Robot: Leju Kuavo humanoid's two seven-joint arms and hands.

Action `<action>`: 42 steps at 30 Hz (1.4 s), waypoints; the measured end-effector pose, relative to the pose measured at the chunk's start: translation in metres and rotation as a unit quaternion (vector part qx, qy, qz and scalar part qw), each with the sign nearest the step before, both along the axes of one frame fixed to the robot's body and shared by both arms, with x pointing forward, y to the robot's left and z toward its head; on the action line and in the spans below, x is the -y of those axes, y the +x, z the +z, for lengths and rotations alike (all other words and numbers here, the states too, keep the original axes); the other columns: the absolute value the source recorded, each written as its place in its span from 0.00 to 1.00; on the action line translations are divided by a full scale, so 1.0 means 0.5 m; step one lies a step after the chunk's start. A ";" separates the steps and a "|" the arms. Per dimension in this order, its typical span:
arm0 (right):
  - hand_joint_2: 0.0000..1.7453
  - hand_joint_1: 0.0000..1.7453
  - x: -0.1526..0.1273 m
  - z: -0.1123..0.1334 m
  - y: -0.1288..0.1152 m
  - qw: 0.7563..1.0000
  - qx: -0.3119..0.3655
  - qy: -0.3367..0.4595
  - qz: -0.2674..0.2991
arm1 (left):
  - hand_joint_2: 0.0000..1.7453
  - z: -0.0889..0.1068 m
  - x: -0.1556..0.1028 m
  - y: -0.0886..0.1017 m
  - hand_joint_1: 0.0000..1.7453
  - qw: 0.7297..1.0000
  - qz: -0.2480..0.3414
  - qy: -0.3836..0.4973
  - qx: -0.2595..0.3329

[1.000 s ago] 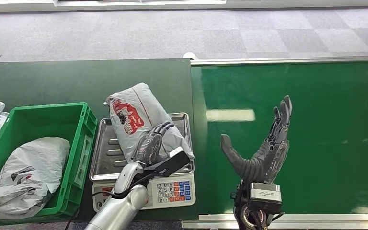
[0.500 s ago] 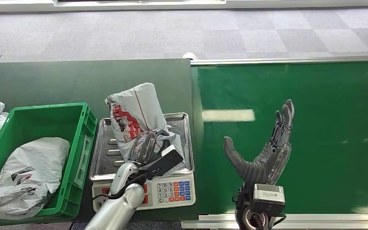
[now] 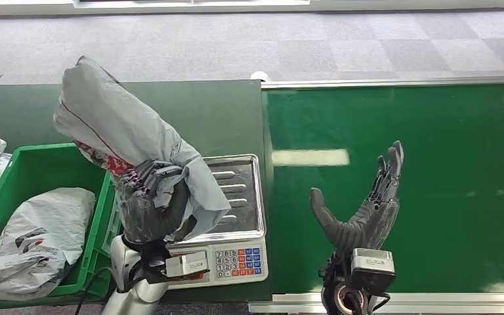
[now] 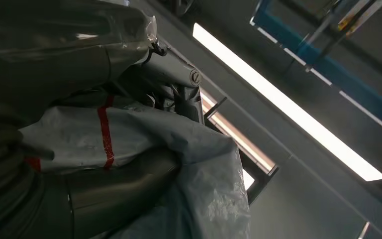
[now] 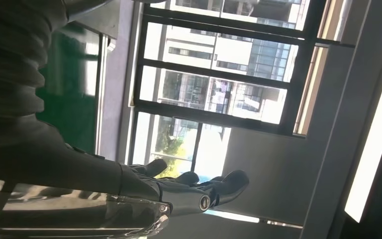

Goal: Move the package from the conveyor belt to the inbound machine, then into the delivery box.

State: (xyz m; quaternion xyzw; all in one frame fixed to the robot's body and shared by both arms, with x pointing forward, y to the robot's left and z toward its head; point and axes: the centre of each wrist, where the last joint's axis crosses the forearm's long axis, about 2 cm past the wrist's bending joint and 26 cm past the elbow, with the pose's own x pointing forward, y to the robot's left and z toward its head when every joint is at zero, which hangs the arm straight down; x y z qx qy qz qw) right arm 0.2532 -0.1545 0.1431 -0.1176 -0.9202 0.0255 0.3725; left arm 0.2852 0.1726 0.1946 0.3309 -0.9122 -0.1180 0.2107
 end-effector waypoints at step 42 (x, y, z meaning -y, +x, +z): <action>1.00 0.00 0.017 -0.082 -0.016 0.996 -0.085 -0.023 0.025 | 1.00 -0.096 -0.381 0.018 0.00 0.924 0.190 -0.318 -0.091</action>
